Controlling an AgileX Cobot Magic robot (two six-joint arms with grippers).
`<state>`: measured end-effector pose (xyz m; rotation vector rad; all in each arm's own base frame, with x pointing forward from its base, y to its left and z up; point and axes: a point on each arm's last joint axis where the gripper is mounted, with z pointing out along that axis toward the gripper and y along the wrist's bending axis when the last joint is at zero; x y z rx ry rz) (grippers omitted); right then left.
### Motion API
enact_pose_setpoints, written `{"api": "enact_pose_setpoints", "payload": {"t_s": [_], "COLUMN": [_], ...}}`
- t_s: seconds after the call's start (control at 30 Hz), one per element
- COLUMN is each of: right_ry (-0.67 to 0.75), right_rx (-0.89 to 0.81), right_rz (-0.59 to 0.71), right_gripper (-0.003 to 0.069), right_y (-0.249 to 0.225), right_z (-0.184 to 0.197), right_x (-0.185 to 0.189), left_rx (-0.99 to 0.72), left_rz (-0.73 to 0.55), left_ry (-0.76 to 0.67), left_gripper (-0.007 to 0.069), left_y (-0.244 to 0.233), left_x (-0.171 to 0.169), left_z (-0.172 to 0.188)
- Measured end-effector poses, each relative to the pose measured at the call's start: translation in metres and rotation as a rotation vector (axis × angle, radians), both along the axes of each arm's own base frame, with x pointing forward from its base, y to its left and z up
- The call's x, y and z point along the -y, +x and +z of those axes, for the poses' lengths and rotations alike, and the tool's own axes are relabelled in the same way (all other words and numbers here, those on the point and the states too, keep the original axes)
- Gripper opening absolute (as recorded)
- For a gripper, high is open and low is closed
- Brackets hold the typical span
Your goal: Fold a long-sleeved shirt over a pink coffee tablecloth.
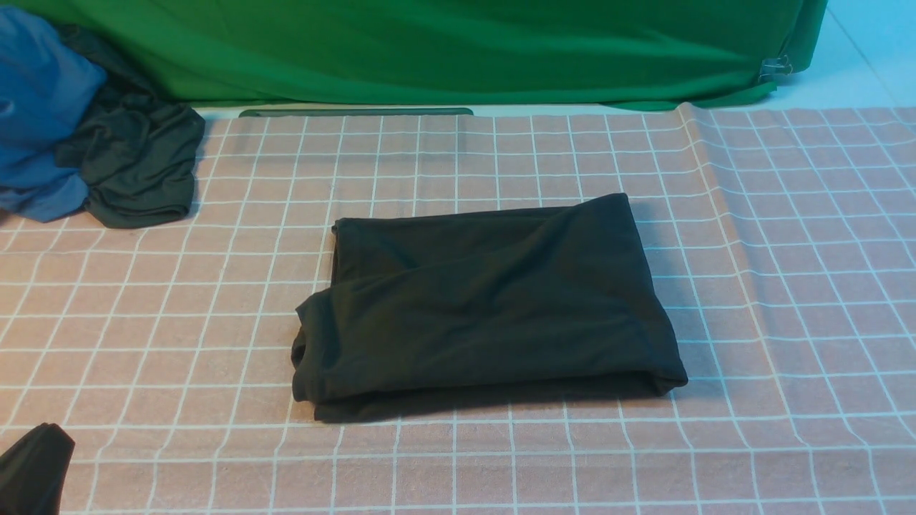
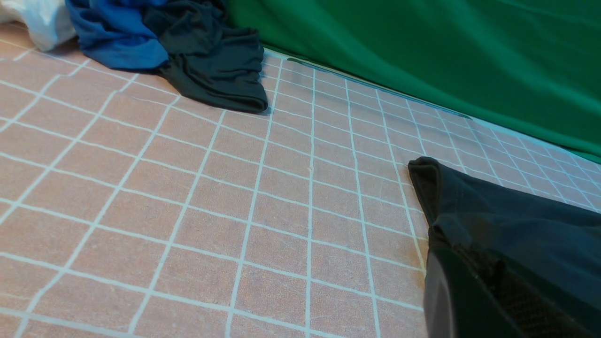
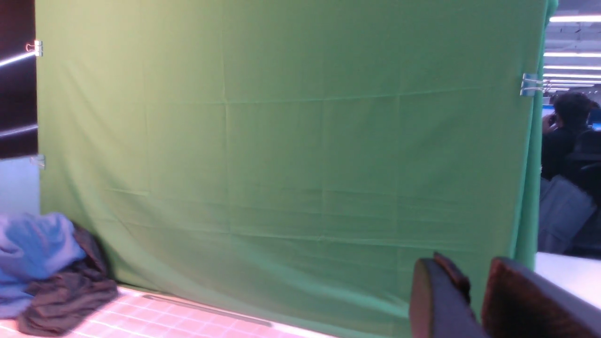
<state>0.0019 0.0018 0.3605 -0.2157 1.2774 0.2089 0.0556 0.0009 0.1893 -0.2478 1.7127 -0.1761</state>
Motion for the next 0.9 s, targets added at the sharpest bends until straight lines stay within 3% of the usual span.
{"api": "enact_pose_setpoints", "payload": {"t_s": [0.33,0.5,0.63,0.73,0.9], "right_ry": [-0.093,-0.174,-0.229,-0.236,-0.221], "right_rx": [0.009,-0.091,-0.273,-0.355,-0.444], "right_rz": [-0.057,-0.196,-0.307,-0.328,-0.322], "right_gripper": [0.0211,0.0217,0.0217,0.0217,0.0232], "right_y": [0.005,0.026,0.048,0.053,0.053], "right_z": [-0.007,-0.044,-0.112,-0.152,-0.174], "right_x": [0.0,-0.001,0.003,0.004,0.004], "left_rx": [0.0,0.0,0.0,0.0,0.0], "left_rz": [0.0,0.0,0.0,0.0,0.0], "left_ry": [0.002,0.002,0.002,0.002,0.004], "left_gripper": [0.0014,0.0014,0.0014,0.0014,0.0014], "left_y": [0.0,0.0,0.0,0.0,0.0], "left_x": [0.0,0.0,0.0,0.0,0.0], "left_z": [0.0,0.0,0.0,0.0,0.0]}}
